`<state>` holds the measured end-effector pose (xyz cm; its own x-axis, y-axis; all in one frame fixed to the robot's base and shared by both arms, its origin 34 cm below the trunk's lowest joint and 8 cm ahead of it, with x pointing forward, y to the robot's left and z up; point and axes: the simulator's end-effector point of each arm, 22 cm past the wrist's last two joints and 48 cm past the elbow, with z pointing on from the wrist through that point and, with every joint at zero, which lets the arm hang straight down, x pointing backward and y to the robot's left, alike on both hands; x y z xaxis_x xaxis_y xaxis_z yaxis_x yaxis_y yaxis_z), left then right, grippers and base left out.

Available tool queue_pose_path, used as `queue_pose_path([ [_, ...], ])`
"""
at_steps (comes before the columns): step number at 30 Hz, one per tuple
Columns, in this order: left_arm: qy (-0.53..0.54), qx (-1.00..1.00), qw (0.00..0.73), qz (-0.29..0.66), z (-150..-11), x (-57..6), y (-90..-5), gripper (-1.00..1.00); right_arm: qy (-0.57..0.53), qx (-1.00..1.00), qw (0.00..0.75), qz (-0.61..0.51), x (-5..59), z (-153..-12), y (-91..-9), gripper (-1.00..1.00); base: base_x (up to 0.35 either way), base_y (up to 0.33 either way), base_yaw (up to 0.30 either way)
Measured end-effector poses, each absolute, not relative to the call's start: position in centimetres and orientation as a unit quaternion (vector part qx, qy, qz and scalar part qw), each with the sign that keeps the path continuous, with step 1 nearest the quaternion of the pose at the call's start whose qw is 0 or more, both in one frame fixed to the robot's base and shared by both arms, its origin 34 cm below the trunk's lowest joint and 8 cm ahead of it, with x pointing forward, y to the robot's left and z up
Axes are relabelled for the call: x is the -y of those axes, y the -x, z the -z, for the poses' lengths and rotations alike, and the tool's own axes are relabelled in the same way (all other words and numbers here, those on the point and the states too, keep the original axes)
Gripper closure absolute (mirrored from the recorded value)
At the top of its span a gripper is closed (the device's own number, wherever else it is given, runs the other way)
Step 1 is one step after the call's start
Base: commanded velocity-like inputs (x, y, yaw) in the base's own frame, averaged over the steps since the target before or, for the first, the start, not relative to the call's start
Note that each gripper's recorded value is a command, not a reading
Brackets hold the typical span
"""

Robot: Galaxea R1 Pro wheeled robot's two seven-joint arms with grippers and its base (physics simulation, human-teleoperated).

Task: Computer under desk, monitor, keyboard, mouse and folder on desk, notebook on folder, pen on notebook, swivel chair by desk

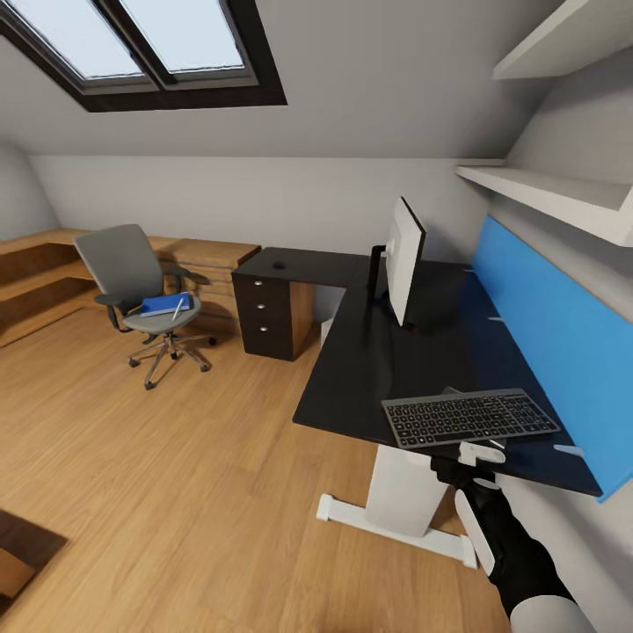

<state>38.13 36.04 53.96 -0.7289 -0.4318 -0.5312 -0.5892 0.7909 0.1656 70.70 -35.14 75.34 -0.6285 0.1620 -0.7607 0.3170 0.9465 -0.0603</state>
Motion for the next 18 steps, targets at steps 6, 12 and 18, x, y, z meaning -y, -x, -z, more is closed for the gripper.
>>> queue_pose_path([
  [6,0.278,-0.915,0.241,-0.164,-53.97,-36.06,-38.15,-1.00,-0.133,-0.897,0.410,0.094,35.13,-75.35,-70.70,-1.00,-0.003,-0.001,0.000],
  [12,0.278,-0.915,0.242,-0.164,-54.01,-36.08,-38.23,-1.00,-0.133,-0.897,0.410,0.094,35.12,-75.34,-70.71,-1.00,0.000,0.000,0.000],
  [18,0.281,-0.914,0.245,-0.163,-54.13,-36.05,-38.47,-1.00,-0.133,-0.897,0.410,0.094,35.11,-75.36,-70.72,-1.00,0.000,0.000,0.000],
])
